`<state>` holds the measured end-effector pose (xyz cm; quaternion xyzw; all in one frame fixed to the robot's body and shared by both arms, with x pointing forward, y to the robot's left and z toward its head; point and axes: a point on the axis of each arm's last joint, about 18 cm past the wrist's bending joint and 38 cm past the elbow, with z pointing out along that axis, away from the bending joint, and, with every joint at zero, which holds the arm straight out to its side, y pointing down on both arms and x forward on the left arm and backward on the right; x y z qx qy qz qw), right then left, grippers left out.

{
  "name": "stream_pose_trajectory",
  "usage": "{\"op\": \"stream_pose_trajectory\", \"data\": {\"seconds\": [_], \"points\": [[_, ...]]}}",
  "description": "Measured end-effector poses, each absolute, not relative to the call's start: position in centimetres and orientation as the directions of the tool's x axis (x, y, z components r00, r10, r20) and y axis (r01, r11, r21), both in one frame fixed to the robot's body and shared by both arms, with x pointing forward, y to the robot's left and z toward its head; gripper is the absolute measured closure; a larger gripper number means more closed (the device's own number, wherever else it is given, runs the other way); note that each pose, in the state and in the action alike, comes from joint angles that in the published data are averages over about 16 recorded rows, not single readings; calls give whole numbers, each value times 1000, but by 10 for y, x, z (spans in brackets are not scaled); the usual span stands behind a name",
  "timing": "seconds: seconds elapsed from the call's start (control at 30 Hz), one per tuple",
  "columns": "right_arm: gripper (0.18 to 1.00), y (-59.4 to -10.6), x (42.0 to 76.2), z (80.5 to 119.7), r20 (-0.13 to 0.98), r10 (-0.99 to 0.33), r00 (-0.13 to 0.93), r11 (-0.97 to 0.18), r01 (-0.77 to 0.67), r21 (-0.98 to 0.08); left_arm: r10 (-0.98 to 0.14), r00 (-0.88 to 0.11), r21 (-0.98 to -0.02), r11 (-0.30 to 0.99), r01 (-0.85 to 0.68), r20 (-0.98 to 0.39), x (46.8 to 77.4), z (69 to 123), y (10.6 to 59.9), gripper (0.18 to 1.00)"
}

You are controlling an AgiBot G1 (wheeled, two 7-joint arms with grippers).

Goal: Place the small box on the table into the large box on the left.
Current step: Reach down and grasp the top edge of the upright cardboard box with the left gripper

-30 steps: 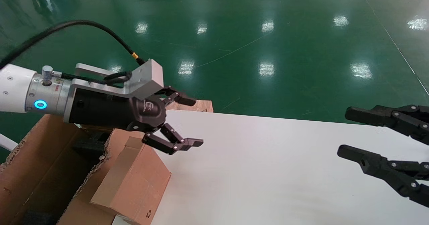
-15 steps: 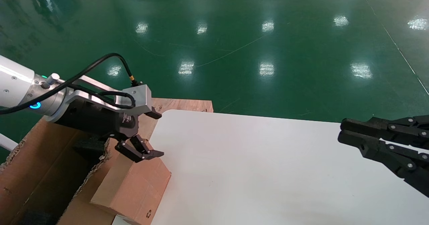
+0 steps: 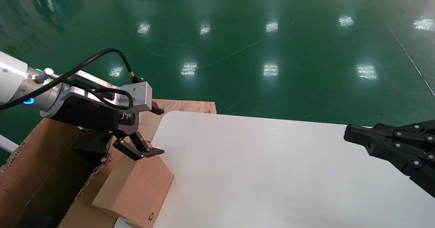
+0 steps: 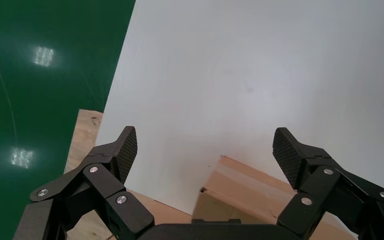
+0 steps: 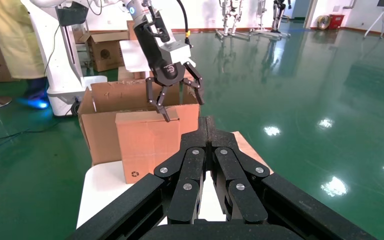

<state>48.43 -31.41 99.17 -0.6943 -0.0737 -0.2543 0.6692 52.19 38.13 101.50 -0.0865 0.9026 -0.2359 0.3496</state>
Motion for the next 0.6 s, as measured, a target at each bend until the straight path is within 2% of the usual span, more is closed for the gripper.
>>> {"op": "stream_pose_trajectory", "data": {"seconds": [0.6], "points": [[988, -314, 484, 992, 452, -238, 860, -94, 443, -892, -381, -746, -421, 895, -148, -547, 540, 1014, 362, 184]]}}
